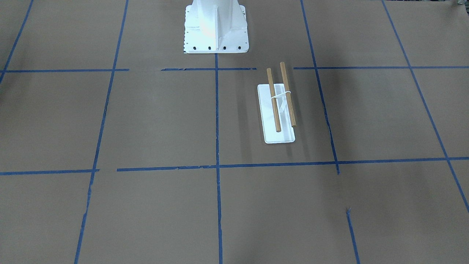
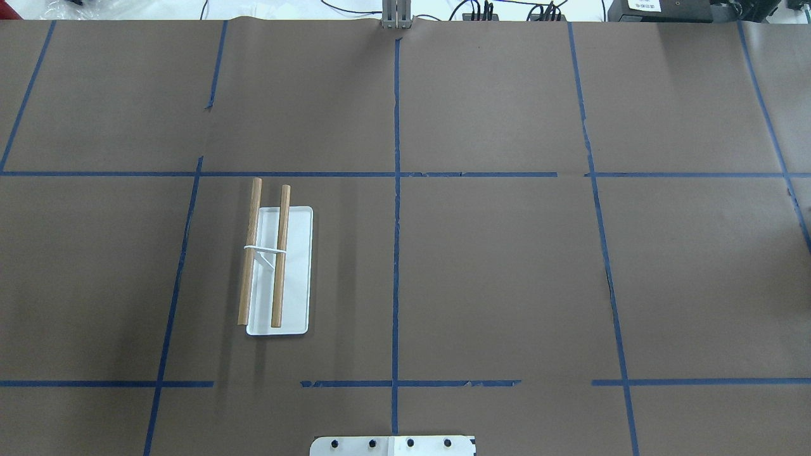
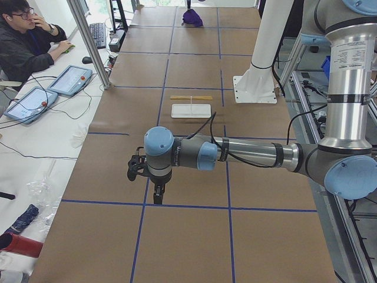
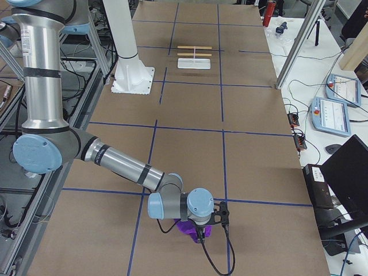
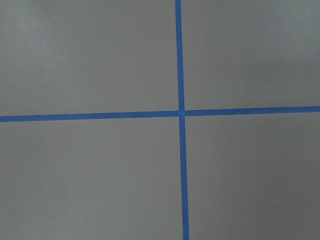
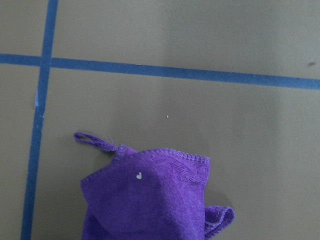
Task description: Hang towel on rack
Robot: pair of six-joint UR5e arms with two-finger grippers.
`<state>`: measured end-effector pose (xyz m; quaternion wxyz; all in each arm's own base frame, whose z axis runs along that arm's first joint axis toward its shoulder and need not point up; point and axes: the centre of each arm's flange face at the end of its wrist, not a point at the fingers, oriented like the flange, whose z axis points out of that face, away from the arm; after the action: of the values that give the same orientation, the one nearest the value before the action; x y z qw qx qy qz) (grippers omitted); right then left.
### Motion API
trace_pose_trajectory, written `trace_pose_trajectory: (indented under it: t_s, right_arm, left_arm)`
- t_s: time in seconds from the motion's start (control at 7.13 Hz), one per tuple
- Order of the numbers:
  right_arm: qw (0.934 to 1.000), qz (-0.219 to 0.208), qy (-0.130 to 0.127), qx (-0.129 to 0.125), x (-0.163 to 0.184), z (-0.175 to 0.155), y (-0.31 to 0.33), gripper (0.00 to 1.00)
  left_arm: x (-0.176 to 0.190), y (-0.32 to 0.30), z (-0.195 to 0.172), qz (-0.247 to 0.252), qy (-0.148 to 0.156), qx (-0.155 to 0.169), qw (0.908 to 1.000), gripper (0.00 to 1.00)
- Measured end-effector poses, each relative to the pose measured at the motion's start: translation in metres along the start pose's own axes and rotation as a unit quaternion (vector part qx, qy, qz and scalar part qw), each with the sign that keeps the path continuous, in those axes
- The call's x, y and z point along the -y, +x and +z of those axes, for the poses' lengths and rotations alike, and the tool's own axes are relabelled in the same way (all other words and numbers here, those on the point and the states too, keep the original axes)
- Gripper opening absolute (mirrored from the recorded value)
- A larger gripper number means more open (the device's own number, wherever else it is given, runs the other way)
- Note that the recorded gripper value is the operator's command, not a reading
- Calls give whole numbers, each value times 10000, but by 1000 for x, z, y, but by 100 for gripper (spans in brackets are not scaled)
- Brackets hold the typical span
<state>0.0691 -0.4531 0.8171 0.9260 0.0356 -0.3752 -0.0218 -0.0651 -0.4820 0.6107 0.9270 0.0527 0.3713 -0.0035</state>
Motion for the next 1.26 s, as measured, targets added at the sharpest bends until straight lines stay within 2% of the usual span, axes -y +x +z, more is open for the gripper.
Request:
trace_pose_trajectory:
  t_s: [0.14, 0.28, 0.42, 0.56, 0.7, 1.12, 1.26]
  right_arm:
    - [9999, 67, -96, 4, -7, 9, 6, 100]
    - [9998, 82, -179, 8, -10, 17, 7, 90]
    - [9997, 59, -239, 12, -11, 22, 4, 65]
    - [9996, 17, -284, 16, -10, 27, 1, 18]
    - [9995, -31, -325, 20, -10, 31, -3, 0]
    - [9994, -200, -269, 101, 1, 28, -18, 0]
    - [9991, -120, -231, 344, 5, 24, -26, 0]
  left_arm:
    - [0, 0, 0, 1, 1, 0, 10000, 100]
    - [0, 1, -1, 12, 12, -1, 10000, 100]
    - [1, 3, -3, 26, 27, 0, 10000, 100]
    - [1, 3, -4, 35, 37, 3, 10000, 100]
    - [1, 4, -4, 40, 42, 3, 10000, 100]
    - [2, 7, -7, 60, 68, -2, 10000, 100]
    - [2, 8, -8, 70, 80, -2, 9999, 100]
